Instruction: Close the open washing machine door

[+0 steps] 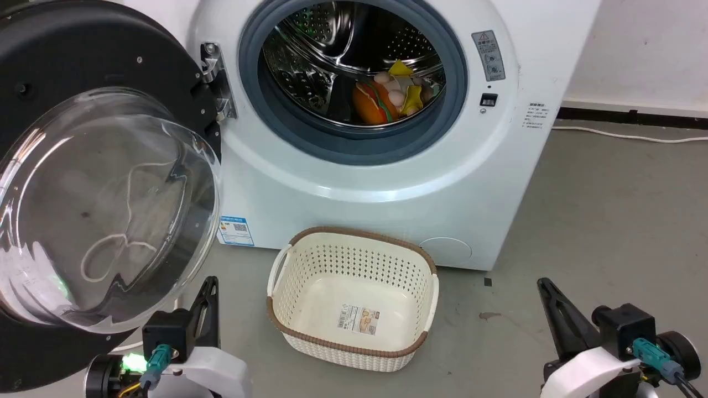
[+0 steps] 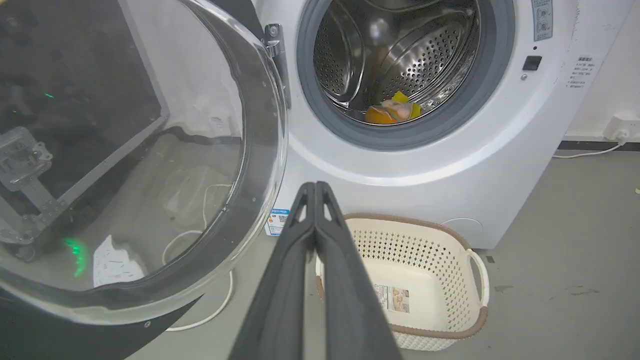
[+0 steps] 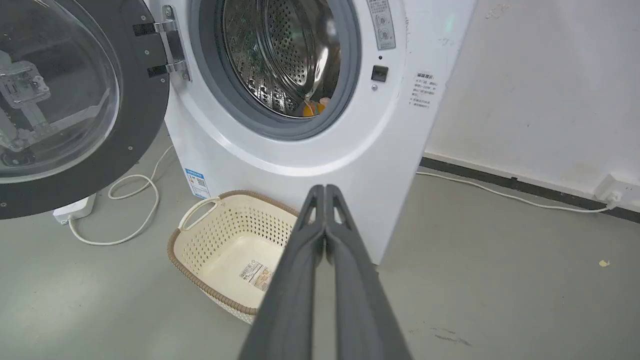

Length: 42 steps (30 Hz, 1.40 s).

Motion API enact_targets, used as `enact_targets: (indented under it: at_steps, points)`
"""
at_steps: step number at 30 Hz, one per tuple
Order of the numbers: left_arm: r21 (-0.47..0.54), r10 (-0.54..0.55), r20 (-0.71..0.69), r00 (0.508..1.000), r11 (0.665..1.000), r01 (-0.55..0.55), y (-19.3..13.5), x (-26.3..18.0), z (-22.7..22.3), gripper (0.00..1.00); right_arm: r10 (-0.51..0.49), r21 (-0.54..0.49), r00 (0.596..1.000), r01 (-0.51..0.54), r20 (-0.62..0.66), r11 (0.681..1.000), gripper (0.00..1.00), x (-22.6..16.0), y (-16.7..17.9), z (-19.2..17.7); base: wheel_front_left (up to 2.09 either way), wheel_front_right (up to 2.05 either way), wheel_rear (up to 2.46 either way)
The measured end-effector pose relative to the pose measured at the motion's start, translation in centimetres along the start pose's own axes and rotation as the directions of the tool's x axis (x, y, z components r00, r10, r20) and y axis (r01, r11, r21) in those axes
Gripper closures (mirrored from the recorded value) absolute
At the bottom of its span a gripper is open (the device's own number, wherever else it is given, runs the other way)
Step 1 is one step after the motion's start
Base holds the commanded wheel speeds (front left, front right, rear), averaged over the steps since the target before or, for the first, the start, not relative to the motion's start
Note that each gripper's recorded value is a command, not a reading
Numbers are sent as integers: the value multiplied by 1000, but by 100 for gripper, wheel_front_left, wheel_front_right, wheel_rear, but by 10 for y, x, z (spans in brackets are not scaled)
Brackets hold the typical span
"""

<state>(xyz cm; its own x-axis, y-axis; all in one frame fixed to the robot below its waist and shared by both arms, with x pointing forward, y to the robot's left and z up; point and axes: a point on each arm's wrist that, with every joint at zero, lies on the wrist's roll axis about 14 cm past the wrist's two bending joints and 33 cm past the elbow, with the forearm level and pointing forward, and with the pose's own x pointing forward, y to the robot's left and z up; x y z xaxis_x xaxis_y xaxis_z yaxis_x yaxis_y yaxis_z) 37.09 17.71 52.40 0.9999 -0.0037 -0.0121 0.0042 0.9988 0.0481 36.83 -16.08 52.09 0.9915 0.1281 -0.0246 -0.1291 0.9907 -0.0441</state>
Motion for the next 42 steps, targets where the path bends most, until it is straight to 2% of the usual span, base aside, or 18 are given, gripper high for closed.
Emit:
enact_targets:
  at_steps: [35,36,42]
  points:
    - [0,0,0,1000,1000,0,0,0,0,100,0,0,1000,0,0,1000,100,0,0,0,0,0,0]
    - [0,0,0,1000,1000,0,0,0,0,0,0,0,1000,0,0,1000,0,0,0,0,0,0,0]
    - [0,-2,-1,1000,1000,2,-1,0,0,0,0,3,1000,0,0,1000,0,0,0,0,0,0,0]
